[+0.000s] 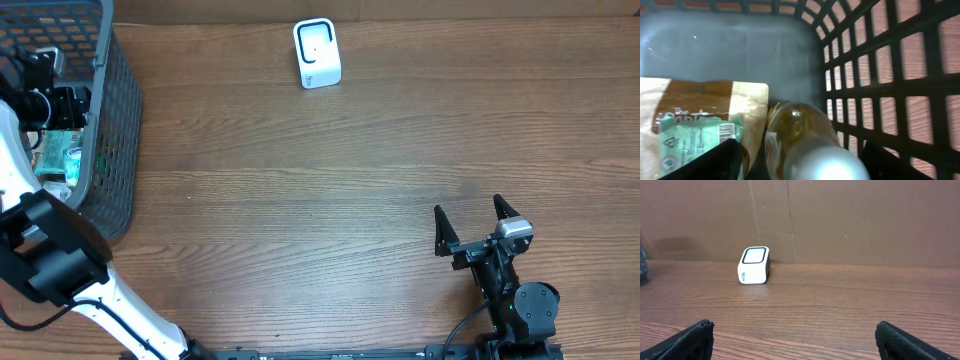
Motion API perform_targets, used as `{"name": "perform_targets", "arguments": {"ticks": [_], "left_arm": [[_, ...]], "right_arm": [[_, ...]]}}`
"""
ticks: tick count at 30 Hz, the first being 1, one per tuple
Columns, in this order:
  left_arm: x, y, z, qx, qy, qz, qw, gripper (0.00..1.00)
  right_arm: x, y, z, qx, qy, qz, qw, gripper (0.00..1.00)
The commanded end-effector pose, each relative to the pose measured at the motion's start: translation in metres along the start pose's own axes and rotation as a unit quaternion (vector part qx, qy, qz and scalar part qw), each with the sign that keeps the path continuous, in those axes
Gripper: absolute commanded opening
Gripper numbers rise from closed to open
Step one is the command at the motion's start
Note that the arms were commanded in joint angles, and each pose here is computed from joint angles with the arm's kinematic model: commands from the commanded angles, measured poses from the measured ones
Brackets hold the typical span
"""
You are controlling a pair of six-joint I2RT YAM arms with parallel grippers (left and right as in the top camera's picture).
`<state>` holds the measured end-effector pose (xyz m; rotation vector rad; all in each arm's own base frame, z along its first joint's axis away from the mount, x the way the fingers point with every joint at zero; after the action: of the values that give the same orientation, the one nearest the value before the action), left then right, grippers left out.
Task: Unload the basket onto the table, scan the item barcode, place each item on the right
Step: 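Lower the left gripper into the basket and grasp the yellow oil bottle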
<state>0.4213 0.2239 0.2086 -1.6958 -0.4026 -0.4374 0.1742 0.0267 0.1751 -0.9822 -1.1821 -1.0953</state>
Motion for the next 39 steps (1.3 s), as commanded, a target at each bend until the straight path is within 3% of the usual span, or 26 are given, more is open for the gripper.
{"name": "perform_targets", "arguments": {"ticks": [1, 7, 14, 18, 31, 35, 39], "left_arm": [[-0.001, 0.012, 0.002, -0.001, 0.003, 0.011, 1.0, 0.74], [-0.004, 0.016, 0.005, 0.008, -0.008, 0.019, 1.0, 0.63], [-0.006, 0.02, 0.008, 0.019, -0.014, 0.027, 0.999, 0.63], [-0.005, 0.021, 0.006, 0.019, -0.013, 0.025, 0.999, 0.56], [-0.004, 0.027, 0.003, 0.015, -0.021, 0.029, 0.999, 0.55], [-0.003, 0.028, 0.001, 0.014, -0.024, 0.029, 0.999, 0.35], [0.001, 0.025, 0.001, 0.018, -0.028, 0.022, 0.999, 0.29]], "right_arm": [[-0.002, 0.0, -0.001, -0.001, -0.003, -0.002, 1.0, 1.0], [-0.002, 0.0, -0.001, -0.001, -0.002, -0.002, 1.0, 1.0], [-0.002, 0.0, -0.001, -0.001, -0.002, -0.002, 1.0, 1.0], [-0.002, 0.0, -0.001, -0.001, -0.003, -0.002, 1.0, 1.0], [-0.002, 0.0, -0.001, -0.001, -0.002, -0.002, 1.0, 1.0], [-0.002, 0.0, -0.001, -0.001, -0.002, -0.002, 1.0, 1.0], [-0.002, 0.0, -0.001, -0.001, -0.003, -0.002, 1.0, 1.0]]}}
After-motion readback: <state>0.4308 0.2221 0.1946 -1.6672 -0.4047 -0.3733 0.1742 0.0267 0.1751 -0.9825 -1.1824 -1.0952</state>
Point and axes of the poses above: each gripper's point midway between its finger pads, its own y axis out along the fingers, its own z axis along the line the jaws close on, x = y × z, the point moved 7 cm from there along -y, back along the fingers, and after that the axes turned 4 degrees about y, right-handed, at the moved point
